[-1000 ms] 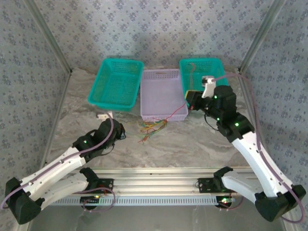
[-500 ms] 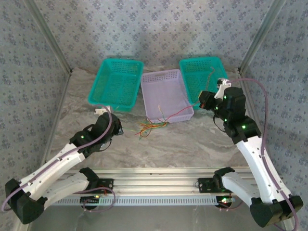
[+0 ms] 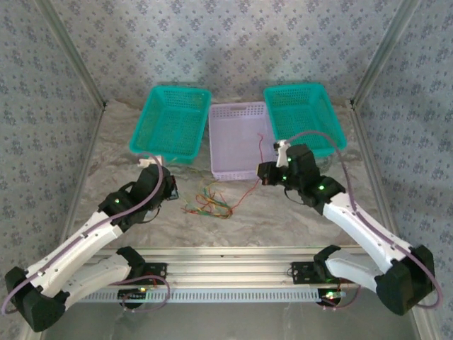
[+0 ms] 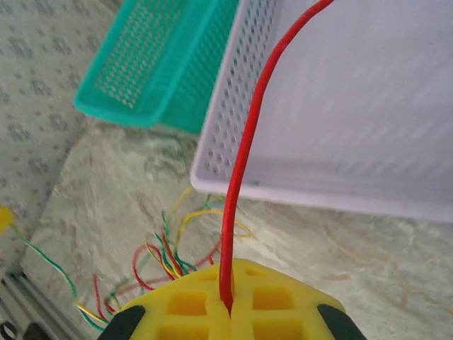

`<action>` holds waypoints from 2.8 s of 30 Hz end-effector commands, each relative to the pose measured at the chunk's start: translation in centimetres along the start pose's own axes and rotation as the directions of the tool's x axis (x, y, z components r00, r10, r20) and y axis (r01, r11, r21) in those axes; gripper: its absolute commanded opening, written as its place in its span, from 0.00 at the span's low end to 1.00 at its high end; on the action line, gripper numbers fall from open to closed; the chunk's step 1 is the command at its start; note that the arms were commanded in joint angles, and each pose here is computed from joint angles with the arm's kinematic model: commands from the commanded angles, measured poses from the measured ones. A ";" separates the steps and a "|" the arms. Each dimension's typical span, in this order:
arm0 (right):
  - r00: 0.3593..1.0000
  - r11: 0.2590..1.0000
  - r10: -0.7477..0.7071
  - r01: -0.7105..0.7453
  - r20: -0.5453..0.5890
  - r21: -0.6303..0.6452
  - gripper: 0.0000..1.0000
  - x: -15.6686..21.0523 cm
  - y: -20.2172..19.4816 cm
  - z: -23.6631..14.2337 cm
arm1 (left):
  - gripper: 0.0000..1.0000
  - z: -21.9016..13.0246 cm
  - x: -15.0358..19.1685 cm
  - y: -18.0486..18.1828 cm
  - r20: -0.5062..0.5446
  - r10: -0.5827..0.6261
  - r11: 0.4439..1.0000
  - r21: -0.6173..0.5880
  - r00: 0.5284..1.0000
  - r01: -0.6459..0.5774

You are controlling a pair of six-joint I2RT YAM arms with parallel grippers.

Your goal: Untangle the cables

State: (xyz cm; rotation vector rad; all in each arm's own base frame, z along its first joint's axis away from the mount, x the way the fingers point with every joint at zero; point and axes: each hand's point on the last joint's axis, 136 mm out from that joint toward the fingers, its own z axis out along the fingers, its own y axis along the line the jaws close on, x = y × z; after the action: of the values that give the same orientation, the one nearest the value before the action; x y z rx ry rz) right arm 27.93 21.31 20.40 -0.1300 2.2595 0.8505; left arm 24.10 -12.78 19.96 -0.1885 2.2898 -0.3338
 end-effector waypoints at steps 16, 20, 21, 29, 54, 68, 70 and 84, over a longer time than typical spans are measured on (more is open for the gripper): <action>0.993 0.996 0.043 -0.035 -0.105 0.076 0.00 3.6 -3.7 12.7 | 0.00 -1.4 -0.8 -0.3 0.011 -0.027 0.999 0.038 1.000 0.027; 0.994 0.995 0.051 -0.042 -0.095 0.096 0.00 2.6 -4.4 14.3 | 0.00 -1.6 -0.6 -0.1 0.013 -0.032 0.999 0.038 0.999 0.031; 0.995 0.994 0.048 -0.039 -0.092 0.098 0.00 2.3 -4.4 14.6 | 0.00 -1.6 -0.5 0.0 0.013 -0.031 0.999 0.038 0.999 0.031; 0.997 0.996 -0.005 0.012 -0.080 0.085 0.00 0.6 -3.2 15.0 | 0.00 -1.3 0.1 -0.7 -0.010 -0.036 0.996 0.085 0.999 0.037; 0.983 0.983 -0.183 0.183 0.028 0.018 0.64 -0.9 0.5 1.9 | 0.00 1.4 -0.6 -6.6 -0.022 -0.002 0.967 0.254 1.000 0.007; 0.983 0.977 -0.135 0.112 -0.121 -0.179 0.76 4.7 5.9 0.2 | 0.00 2.2 0.2 -7.4 -0.031 0.041 0.970 0.243 0.999 -0.032; 0.979 0.979 -0.140 0.115 -0.146 -0.167 0.76 6.7 5.5 1.1 | 0.00 2.1 0.2 -7.5 -0.027 0.037 0.969 0.247 0.999 -0.030; 0.952 0.997 -0.018 0.042 -0.305 0.072 0.75 12.9 0.9 5.5 | 0.00 1.7 0.5 -7.5 -0.025 0.056 0.971 0.234 0.998 -0.048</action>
State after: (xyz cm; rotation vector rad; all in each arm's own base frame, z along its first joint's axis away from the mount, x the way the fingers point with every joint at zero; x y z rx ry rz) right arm 20.43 27.99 10.40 -0.3779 2.5307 0.8441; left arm 24.75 -20.21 18.27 0.0027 2.3260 -0.5596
